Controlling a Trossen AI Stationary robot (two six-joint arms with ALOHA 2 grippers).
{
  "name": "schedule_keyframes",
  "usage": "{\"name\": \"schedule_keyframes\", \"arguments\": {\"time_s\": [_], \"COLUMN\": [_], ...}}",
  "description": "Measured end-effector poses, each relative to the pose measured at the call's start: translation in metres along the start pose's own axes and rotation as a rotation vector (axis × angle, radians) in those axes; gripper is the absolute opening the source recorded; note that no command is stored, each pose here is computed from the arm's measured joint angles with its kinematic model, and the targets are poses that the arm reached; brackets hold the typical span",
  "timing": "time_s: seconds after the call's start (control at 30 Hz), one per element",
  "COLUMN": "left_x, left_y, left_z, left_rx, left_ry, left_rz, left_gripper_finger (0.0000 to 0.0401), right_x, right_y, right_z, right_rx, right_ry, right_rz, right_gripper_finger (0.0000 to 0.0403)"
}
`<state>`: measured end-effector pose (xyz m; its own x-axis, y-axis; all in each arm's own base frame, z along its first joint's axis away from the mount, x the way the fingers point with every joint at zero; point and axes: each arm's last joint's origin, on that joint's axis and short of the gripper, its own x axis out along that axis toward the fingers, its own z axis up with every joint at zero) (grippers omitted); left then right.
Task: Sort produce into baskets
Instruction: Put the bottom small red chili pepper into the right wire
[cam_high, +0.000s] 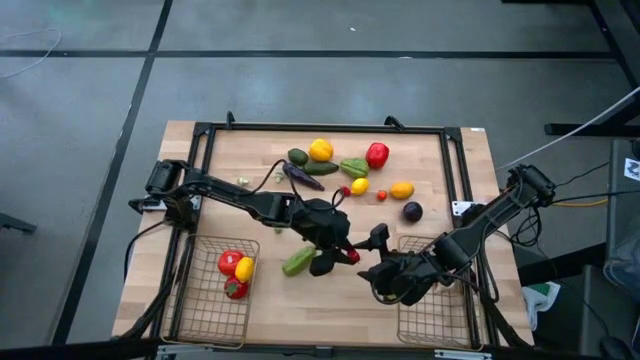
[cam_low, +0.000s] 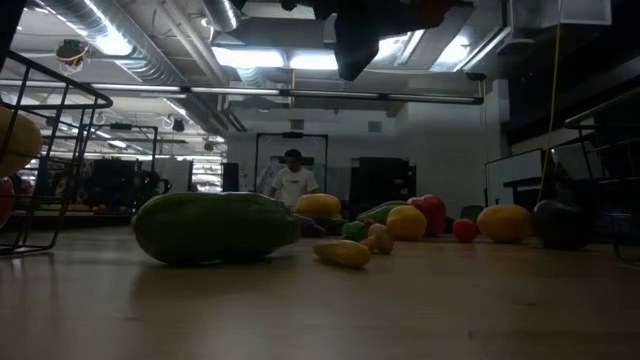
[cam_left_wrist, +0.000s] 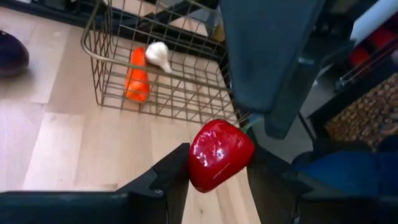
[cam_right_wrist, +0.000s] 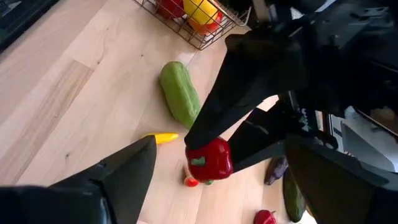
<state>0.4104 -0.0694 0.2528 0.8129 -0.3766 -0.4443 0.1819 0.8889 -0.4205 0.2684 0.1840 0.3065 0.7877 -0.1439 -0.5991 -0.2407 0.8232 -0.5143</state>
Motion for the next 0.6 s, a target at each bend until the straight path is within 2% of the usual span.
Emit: {"name": "schedule_keyframes", "arguments": {"time_s": [0.4, 0.6], "left_x": [-0.002, -0.002], "left_y": [-0.007, -0.007], "left_z": [0.014, 0.014], "left_rx": [-0.066, -0.078], "left_ry": [-0.097, -0.096], "left_rz": [-0.081, -0.081], "left_gripper_finger": [0.0145, 0.0145], "right_x": [0.0, 0.0], "right_y": [0.0, 0.0], "right_z": [0.0, 0.0], "right_rx": [-0.025, -0.028], "right_ry": [0.002, 0.002], "right_rz": [0.0, 0.0], "right_gripper_finger": [0.0349, 0.0306]}}
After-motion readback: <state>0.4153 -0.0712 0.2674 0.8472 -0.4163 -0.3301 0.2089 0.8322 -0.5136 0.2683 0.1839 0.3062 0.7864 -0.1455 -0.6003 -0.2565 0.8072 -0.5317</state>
